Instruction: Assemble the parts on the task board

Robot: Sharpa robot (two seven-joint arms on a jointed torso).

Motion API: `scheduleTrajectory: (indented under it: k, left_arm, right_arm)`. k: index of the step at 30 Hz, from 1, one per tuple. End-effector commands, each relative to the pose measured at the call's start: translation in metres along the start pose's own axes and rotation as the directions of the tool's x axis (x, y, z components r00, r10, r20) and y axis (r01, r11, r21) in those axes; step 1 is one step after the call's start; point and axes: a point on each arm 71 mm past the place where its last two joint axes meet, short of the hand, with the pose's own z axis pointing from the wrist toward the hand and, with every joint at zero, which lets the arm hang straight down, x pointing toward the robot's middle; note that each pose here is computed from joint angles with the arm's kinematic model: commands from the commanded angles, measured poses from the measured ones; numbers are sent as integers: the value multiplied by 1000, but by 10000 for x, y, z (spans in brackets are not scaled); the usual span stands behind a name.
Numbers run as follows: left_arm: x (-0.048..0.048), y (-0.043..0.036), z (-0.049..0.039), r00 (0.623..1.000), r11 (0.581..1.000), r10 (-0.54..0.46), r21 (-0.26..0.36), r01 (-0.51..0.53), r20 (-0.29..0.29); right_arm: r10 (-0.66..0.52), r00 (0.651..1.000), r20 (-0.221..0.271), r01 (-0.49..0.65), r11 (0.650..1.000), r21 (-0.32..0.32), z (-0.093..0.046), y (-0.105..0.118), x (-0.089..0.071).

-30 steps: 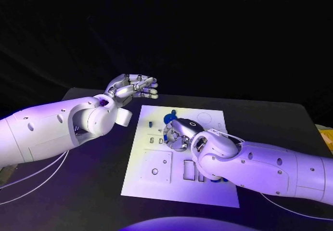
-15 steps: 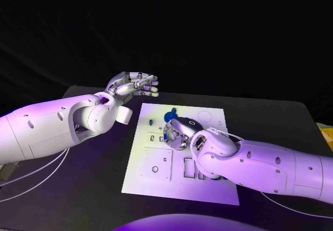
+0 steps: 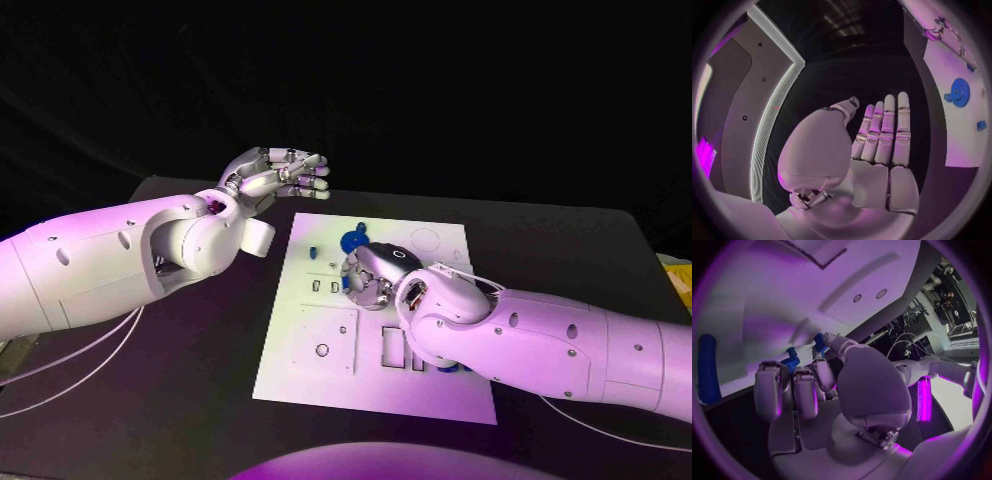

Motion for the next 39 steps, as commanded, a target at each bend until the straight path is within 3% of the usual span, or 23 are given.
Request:
scheduleTrajectory:
  k: [1, 14, 28, 34, 39]
  left_arm:
    - [18, -8, 4, 1000, 1000, -4, 3, 4, -6]
    - [16, -4, 5, 1000, 1000, -4, -1, 4, -6]
    - [11, -5, 5, 1000, 1000, -4, 0, 4, -5]
    - [-1, -2, 6, 1000, 1000, 5, -3, -5, 0]
    - [-39, 16, 14, 997, 997, 78, -21, -78, -3]
  right_arm:
    - [-23, 1000, -14, 23, 1000, -6, 0, 9, 22]
    - [-22, 1000, -14, 22, 1000, -12, -1, 19, 29]
    - [-1, 1000, 17, 2, 999, -36, -6, 42, 7]
    - [22, 998, 63, -19, 999, -46, -27, 28, -33]
    - [108, 986, 128, -99, 992, -79, -153, -52, -152]
